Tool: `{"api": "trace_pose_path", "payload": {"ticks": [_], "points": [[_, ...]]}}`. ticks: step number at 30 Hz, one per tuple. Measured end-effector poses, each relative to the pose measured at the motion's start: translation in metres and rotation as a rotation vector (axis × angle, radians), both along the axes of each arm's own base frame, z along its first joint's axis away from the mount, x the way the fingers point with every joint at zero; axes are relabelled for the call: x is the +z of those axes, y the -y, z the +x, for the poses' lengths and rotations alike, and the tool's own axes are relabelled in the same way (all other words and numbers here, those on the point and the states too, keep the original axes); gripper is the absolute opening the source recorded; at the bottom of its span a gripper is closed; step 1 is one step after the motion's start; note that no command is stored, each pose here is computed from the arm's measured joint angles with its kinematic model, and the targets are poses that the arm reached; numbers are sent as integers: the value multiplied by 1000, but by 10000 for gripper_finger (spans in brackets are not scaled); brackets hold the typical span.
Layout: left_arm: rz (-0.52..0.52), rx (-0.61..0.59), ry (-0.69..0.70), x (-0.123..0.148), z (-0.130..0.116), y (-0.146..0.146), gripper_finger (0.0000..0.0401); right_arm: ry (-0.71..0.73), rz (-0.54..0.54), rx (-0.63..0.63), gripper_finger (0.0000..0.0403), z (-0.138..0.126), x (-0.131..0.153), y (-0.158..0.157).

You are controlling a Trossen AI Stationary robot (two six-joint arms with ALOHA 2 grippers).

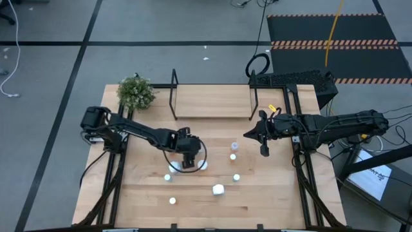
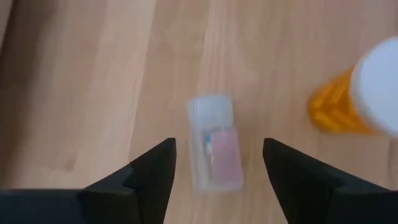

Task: Pick and place medicine bottles onto shelf by color
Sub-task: Put the left transparent pill bottle on the shelf

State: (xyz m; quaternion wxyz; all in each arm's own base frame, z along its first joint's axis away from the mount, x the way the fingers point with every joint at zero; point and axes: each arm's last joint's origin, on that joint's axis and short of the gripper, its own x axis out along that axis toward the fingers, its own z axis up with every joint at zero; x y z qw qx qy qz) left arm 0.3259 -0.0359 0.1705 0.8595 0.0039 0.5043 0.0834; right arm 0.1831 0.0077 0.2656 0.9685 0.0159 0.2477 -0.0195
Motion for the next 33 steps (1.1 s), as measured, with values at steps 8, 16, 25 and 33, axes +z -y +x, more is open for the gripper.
{"api": "trace_pose_path", "payload": {"ticks": [8,16,25,33], "points": [[-74,-15,-64,-23,6,-5,251,0,0,0,0,0,0,0],[-53,-20,-73,-34,12,-14,250,0,0,0,0,0,0,0],[-34,-60,-71,-33,12,-15,183,-2,-3,2,0,0,0,0],[-23,-79,-71,-32,12,-15,148,-1,-3,2,0,0,0,0]]}}
